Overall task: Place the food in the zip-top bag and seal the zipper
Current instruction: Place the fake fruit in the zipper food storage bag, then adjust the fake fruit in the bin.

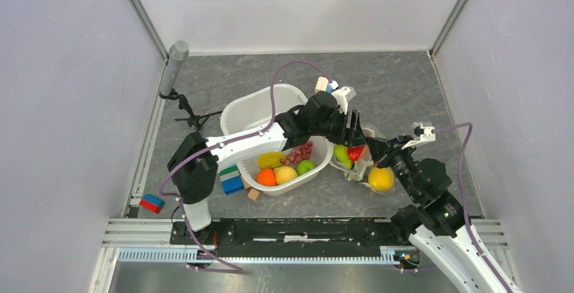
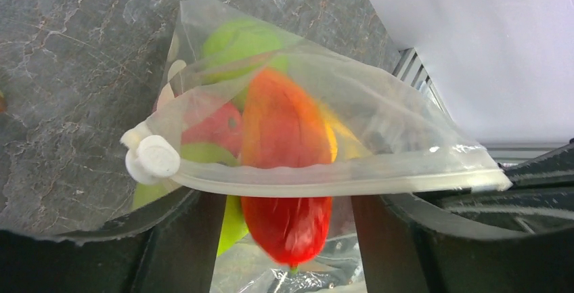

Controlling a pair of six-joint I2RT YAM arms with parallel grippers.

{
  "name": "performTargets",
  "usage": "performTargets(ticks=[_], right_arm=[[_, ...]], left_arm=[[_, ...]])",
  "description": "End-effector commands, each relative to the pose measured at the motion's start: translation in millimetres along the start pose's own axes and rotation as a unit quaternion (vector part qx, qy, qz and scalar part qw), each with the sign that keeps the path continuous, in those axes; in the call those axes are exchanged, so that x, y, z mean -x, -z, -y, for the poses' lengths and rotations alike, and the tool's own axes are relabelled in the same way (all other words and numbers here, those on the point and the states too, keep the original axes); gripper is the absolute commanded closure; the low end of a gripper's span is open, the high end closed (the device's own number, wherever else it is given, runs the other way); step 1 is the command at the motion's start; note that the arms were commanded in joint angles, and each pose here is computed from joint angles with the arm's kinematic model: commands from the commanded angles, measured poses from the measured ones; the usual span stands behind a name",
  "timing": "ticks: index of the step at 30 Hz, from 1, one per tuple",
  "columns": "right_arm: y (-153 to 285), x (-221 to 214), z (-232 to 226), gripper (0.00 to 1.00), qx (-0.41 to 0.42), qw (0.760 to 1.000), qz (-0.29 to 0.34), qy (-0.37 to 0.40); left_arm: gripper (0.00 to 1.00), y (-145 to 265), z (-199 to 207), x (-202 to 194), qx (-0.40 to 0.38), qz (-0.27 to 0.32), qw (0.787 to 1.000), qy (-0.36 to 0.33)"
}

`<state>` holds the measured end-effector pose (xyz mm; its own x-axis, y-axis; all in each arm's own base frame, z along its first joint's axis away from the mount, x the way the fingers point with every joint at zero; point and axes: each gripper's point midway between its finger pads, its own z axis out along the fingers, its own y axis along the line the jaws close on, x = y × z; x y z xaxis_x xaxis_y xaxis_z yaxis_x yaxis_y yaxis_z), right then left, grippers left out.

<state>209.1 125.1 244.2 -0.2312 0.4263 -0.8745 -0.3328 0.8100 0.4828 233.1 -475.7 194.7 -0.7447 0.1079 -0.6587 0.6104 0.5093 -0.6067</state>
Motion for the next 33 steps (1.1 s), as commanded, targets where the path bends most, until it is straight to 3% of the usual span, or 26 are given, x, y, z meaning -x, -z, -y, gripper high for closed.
performTargets(ticks=[1,3,14,18,21,25,33], right_arm=[[-1.7,5.1,19.7,0.93,-0.061,0.997,0.022,-0.033],[-3.4,-1.5,22.7,0.92,-0.067,0.997,0.011,-0.034],[-6.7,-2.4,27.2,0.92,-0.079,0.996,0.019,-0.049],[-4.8,1.0,26.6,0.92,-0.077,0.996,0.025,-0.048],[-2.9,5.4,26.7,0.93,-0.081,0.995,0.029,-0.045],[-0.9,6.4,28.4,0.93,-0.087,0.995,0.027,-0.040],[-3.5,1.3,29.1,0.92,-0.087,0.995,0.020,-0.041]], left_arm=[[0.24,5.2,25.7,13.0,-0.041,0.022,0.999,-0.007],[0.14,15.3,31.0,19.6,-0.040,0.033,0.998,-0.027],[0.10,69.3,30.1,23.5,-0.014,0.057,0.993,-0.098],[0.09,98.4,10.5,26.2,0.049,0.062,0.985,-0.151],[0.01,121.7,-28.6,16.5,0.140,0.052,0.972,-0.181],[0.00,152.5,-86.8,-18.5,0.245,-0.003,0.949,-0.197],[0.00,178.5,-145.9,-90.3,0.287,-0.135,0.938,-0.140]])
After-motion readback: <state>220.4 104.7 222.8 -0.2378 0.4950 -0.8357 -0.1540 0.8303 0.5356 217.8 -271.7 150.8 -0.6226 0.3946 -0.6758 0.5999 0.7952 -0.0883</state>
